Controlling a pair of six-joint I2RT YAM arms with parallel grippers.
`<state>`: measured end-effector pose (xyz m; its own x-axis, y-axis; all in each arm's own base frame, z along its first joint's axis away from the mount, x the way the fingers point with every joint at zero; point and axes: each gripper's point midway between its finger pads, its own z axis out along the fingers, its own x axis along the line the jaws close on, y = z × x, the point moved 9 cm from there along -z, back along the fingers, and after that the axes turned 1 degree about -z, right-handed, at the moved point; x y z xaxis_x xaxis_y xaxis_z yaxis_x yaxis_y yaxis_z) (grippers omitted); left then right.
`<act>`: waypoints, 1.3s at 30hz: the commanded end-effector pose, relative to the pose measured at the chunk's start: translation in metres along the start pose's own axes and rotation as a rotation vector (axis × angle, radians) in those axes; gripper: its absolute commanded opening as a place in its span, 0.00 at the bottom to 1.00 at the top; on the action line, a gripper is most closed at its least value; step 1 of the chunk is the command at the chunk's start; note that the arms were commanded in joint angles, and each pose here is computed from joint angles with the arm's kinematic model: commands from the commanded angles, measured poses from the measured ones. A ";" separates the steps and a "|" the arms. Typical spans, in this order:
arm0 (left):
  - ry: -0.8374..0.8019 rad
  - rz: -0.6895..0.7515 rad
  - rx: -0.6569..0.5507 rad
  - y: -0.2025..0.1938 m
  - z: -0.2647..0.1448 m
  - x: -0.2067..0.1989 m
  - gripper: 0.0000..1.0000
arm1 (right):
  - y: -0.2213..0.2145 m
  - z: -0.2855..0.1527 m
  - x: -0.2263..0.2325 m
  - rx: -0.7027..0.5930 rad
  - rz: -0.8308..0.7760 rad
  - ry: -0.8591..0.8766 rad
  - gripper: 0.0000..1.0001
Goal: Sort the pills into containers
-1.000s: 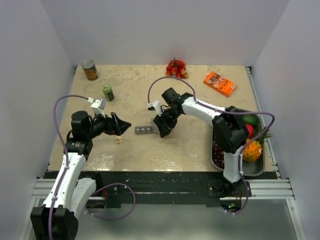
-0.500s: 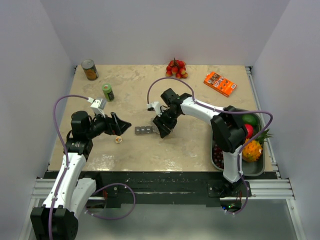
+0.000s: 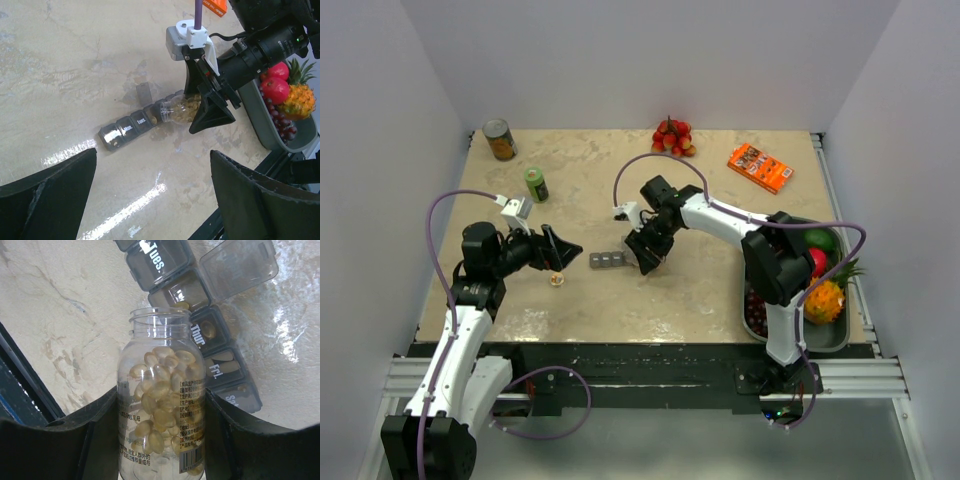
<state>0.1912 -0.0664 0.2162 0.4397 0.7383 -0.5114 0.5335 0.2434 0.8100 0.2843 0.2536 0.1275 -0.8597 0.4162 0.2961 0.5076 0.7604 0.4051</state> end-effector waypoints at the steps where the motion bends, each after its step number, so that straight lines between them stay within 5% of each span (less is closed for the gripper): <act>1: -0.028 0.046 -0.037 0.008 -0.001 -0.004 0.99 | 0.012 -0.007 0.002 -0.013 0.005 -0.033 0.00; 39: -0.031 0.047 -0.037 0.008 -0.001 -0.004 0.99 | 0.020 -0.004 0.011 0.012 -0.012 -0.035 0.00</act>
<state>0.1905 -0.0666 0.2171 0.4449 0.7360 -0.5103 0.5304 0.2427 0.8123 0.2821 0.2626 0.1288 -0.8604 0.4467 0.2451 0.5085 0.7840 0.3561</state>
